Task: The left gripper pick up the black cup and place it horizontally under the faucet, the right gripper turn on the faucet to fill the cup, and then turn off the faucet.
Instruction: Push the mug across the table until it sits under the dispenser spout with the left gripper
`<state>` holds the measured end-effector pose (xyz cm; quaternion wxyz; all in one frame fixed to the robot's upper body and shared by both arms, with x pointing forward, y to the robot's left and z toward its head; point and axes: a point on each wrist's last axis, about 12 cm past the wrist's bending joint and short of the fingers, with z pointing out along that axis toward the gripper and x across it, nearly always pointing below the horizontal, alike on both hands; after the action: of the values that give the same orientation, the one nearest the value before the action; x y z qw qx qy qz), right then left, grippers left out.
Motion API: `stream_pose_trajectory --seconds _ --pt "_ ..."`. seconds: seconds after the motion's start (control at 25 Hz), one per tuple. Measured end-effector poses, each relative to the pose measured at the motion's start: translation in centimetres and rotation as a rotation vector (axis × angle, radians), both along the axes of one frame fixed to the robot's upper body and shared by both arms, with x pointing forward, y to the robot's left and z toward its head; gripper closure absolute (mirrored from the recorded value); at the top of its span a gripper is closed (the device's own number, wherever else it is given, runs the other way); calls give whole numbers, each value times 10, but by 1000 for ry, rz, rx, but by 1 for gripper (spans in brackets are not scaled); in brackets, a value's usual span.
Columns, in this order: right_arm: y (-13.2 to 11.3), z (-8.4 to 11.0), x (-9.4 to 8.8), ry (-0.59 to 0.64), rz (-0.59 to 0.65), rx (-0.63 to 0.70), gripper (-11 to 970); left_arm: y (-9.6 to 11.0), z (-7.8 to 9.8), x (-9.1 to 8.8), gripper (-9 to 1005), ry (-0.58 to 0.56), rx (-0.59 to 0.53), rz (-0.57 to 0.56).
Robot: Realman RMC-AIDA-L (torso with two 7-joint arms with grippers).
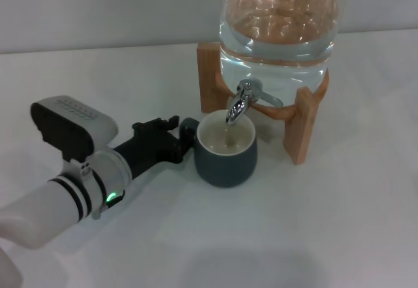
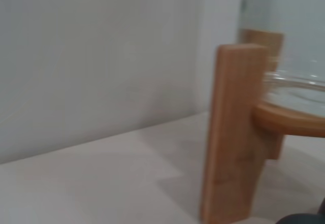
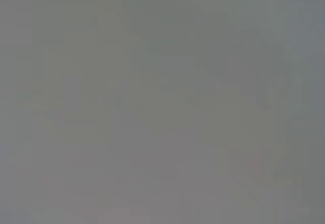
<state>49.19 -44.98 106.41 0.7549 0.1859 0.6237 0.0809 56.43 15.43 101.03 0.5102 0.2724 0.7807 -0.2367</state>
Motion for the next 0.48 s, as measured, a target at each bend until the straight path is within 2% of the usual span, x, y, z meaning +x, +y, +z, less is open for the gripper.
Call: stream_pose_trajectory --seconds 0.2,0.48 --pt "0 0 0 0 0 0 117 7 -2 1 628 10 -13 54" --pt "1 0 1 -2 3 0 117 0 0 4 628 16 19 19"
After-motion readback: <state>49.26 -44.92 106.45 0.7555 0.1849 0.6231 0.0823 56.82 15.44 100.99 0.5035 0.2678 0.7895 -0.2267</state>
